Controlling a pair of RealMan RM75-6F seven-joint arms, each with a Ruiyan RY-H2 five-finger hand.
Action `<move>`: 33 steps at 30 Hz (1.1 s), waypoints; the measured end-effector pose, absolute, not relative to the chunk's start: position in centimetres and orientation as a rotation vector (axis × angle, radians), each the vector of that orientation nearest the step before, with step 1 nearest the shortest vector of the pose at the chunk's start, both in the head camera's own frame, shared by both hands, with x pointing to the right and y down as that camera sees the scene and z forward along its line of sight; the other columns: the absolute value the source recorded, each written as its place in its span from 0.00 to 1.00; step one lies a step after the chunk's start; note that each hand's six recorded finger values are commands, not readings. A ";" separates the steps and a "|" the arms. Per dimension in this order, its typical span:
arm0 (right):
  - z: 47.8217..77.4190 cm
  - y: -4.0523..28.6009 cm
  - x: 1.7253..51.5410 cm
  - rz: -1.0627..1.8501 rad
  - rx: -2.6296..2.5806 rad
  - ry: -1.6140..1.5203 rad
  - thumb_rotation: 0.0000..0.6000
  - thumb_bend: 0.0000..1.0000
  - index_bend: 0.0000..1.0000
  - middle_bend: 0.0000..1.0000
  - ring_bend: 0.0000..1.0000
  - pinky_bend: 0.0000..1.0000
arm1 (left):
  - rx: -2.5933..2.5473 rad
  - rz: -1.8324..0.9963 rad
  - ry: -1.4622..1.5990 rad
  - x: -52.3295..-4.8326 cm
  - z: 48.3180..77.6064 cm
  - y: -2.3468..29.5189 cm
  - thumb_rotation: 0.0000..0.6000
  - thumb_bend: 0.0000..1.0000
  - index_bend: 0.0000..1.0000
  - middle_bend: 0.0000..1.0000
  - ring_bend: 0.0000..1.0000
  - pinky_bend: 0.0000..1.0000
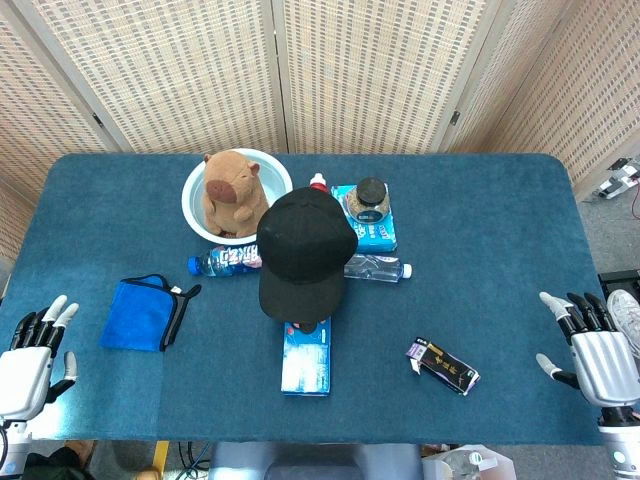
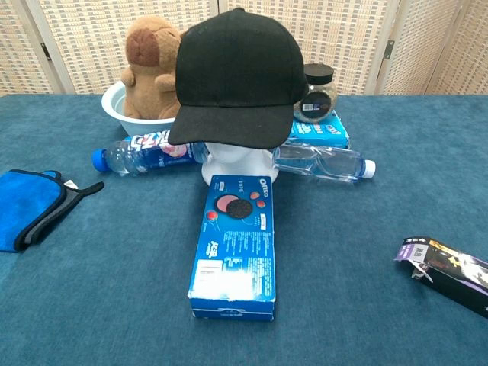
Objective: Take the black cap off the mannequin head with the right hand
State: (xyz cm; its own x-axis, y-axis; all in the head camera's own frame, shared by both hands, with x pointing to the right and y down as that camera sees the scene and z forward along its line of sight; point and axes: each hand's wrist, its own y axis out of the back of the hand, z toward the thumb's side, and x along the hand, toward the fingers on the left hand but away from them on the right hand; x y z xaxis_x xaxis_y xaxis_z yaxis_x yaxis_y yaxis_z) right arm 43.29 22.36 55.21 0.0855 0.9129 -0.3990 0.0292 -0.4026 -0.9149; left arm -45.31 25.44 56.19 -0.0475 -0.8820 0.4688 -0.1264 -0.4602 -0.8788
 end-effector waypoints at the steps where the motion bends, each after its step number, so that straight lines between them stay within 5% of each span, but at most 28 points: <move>1: 55.2 22.4 43.3 1.423 -1.579 -0.959 1.00 0.16 0.17 0.24 0.13 0.12 | -1.614 -1.567 1.083 -45.3 56.2 25.4 1.00 0.62 0.00 0.00 0.00 0.00; 20: 55.4 21.4 41.5 1.350 -1.616 -0.915 1.00 0.16 0.17 0.24 0.13 0.12 | -1.617 -1.560 1.092 -45.3 56.1 25.5 1.00 0.62 0.00 0.00 0.00 0.00; 33: 56.8 18.3 34.0 1.114 -1.748 -0.723 1.00 0.16 0.19 0.24 0.13 0.12 | -1.602 -1.551 1.107 -45.5 55.1 25.7 1.00 0.62 0.00 0.00 0.00 0.00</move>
State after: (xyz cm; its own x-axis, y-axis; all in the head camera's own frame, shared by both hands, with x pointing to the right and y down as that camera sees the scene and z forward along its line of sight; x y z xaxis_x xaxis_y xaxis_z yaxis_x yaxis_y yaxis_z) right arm 34.03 18.28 56.80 0.4198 0.8273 -0.3732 0.0034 -0.4127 -0.9109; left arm -45.47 25.72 55.06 -0.0517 -0.8918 0.4494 -0.1354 -0.4396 -0.8879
